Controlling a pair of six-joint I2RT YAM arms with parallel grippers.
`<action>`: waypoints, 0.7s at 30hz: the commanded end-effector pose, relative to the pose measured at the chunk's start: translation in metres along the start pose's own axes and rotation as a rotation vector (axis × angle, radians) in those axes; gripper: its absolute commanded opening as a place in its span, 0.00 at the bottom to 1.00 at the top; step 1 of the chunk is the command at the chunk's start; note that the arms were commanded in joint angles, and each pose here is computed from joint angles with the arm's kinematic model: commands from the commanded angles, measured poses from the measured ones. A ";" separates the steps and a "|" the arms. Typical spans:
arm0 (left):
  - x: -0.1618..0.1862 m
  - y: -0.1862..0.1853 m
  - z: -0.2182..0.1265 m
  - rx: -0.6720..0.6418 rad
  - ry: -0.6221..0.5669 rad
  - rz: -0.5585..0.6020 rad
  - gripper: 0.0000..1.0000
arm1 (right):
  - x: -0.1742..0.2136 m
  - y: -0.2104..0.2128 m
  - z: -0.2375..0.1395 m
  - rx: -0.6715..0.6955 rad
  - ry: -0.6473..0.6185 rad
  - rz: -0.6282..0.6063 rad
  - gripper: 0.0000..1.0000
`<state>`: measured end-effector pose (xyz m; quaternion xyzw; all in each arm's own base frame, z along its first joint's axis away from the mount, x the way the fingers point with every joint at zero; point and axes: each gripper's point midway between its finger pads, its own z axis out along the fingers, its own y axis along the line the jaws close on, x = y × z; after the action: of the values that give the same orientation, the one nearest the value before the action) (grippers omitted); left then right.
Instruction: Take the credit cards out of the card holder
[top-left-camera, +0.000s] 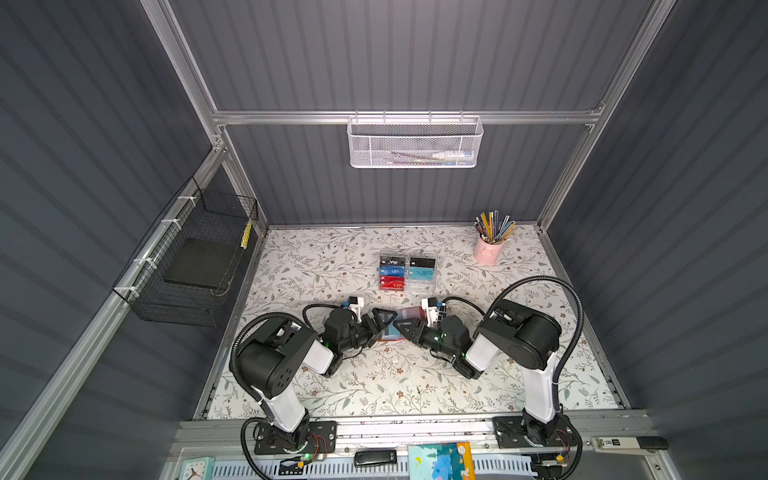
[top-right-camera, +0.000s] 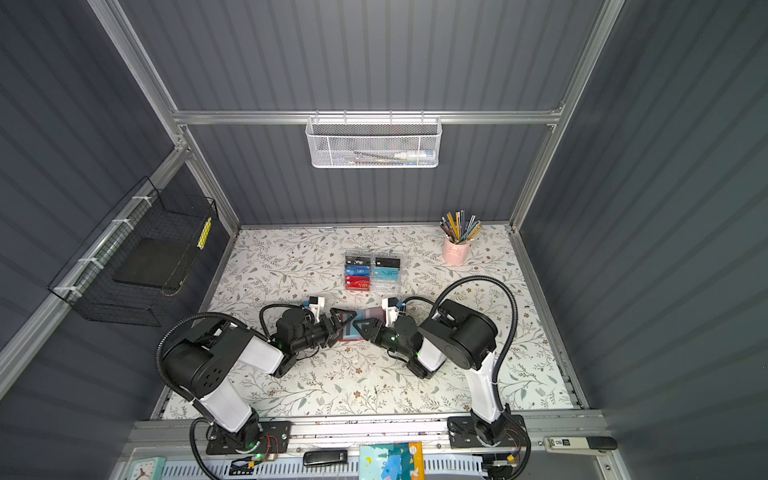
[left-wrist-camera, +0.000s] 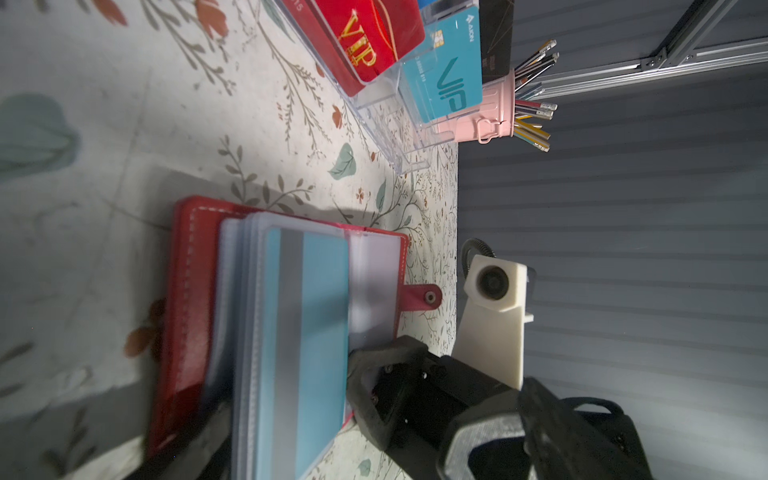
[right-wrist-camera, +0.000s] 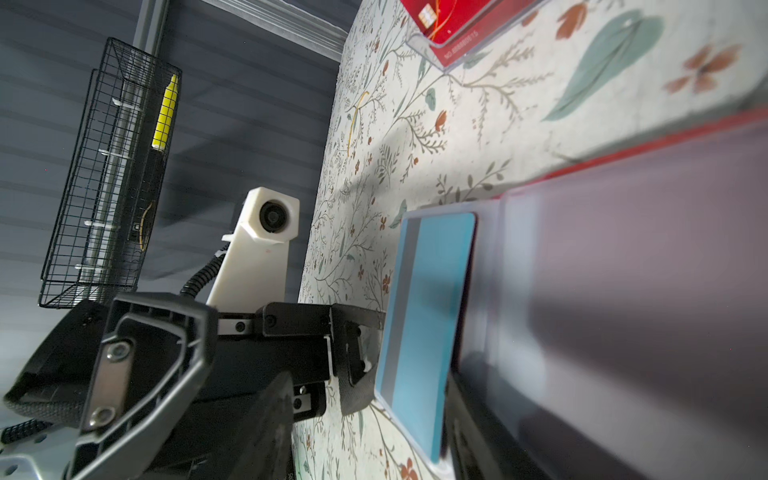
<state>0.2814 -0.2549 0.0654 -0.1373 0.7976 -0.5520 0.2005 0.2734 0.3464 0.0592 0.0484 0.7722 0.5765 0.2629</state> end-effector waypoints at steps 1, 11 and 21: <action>0.031 0.054 -0.006 -0.183 0.081 -0.113 1.00 | 0.002 0.019 0.004 -0.073 0.001 -0.031 0.59; 0.032 0.055 -0.003 -0.176 0.077 -0.122 1.00 | 0.017 0.012 0.000 -0.036 0.028 -0.038 0.59; 0.032 0.056 -0.004 -0.179 0.067 -0.124 1.00 | 0.025 0.011 -0.006 -0.045 0.051 -0.042 0.59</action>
<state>0.2806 -0.2586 0.0656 -0.1398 0.7912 -0.5596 0.2032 0.2600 0.3458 0.0546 0.0436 0.7754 0.5714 0.2652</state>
